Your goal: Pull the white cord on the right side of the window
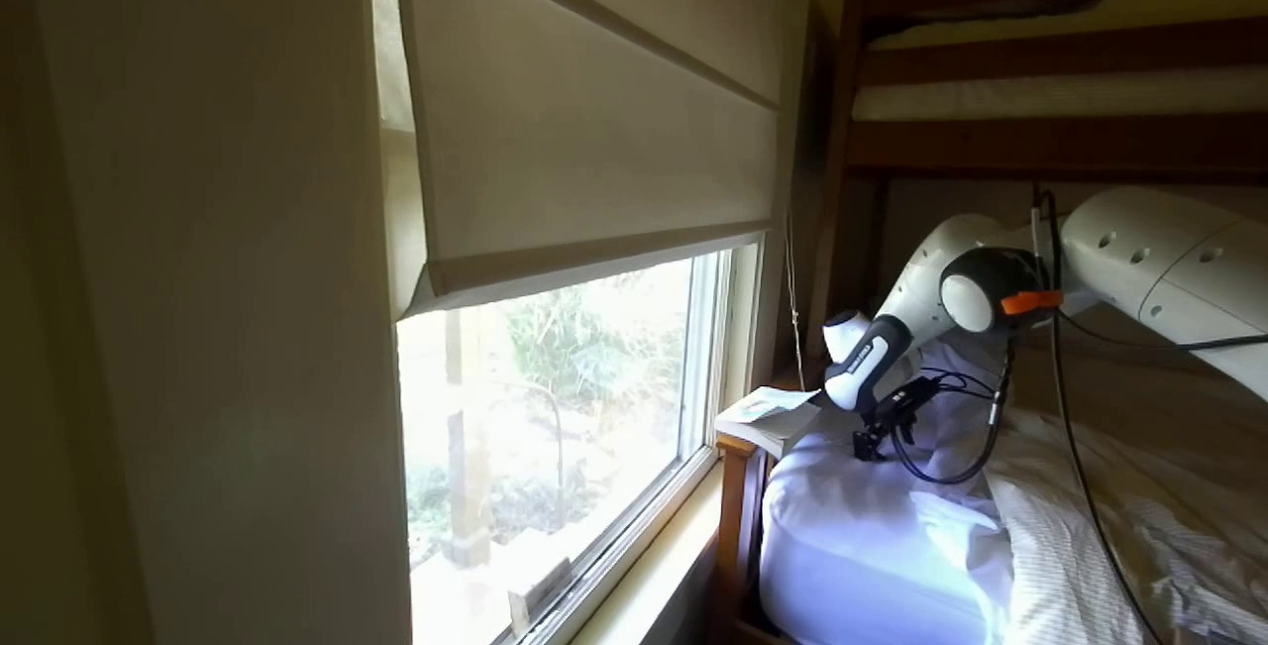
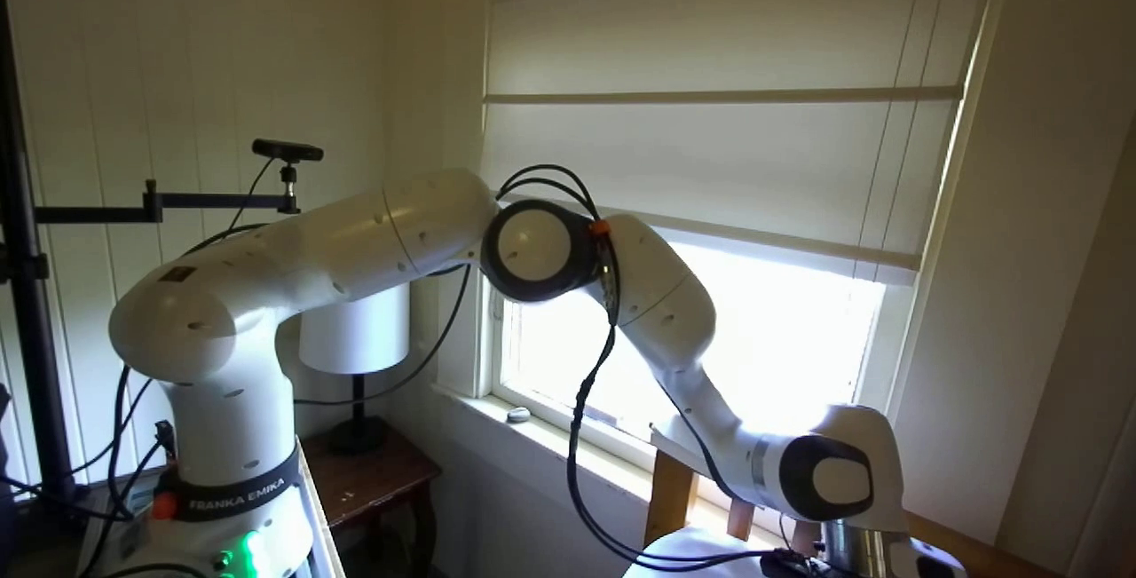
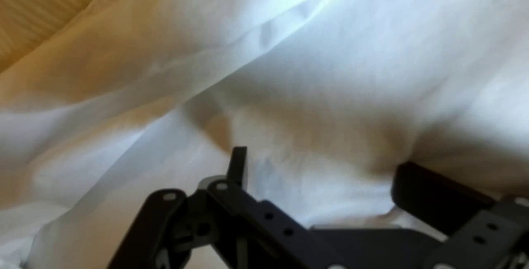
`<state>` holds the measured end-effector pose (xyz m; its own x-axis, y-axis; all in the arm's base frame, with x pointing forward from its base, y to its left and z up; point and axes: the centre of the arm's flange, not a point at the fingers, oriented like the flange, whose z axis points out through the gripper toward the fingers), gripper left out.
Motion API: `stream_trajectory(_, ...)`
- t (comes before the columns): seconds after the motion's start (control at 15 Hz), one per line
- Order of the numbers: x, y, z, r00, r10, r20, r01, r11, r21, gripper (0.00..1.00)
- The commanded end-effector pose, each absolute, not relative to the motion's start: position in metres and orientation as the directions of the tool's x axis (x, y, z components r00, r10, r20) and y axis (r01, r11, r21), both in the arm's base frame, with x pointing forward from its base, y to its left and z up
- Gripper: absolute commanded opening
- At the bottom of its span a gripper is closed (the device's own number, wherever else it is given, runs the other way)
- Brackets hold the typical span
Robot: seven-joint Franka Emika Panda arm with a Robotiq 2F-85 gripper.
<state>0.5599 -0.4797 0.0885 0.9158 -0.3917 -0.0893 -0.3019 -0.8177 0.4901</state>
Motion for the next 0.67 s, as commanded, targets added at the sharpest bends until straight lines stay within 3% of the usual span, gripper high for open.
stream_trajectory(0.0, 0.501, -0.451, 0.130, 0.970, -0.242, 0.038, -0.229, -0.839, 0.494, 1.00)
stream_trajectory(0.2, 0.501, -0.444, 0.164, 0.975, -0.165, 0.146, -0.217, -0.836, 0.505, 1.00)
stream_trajectory(0.6, 0.476, -0.428, 0.232, 0.932, -0.235, 0.275, -0.334, -0.850, 0.407, 1.00)
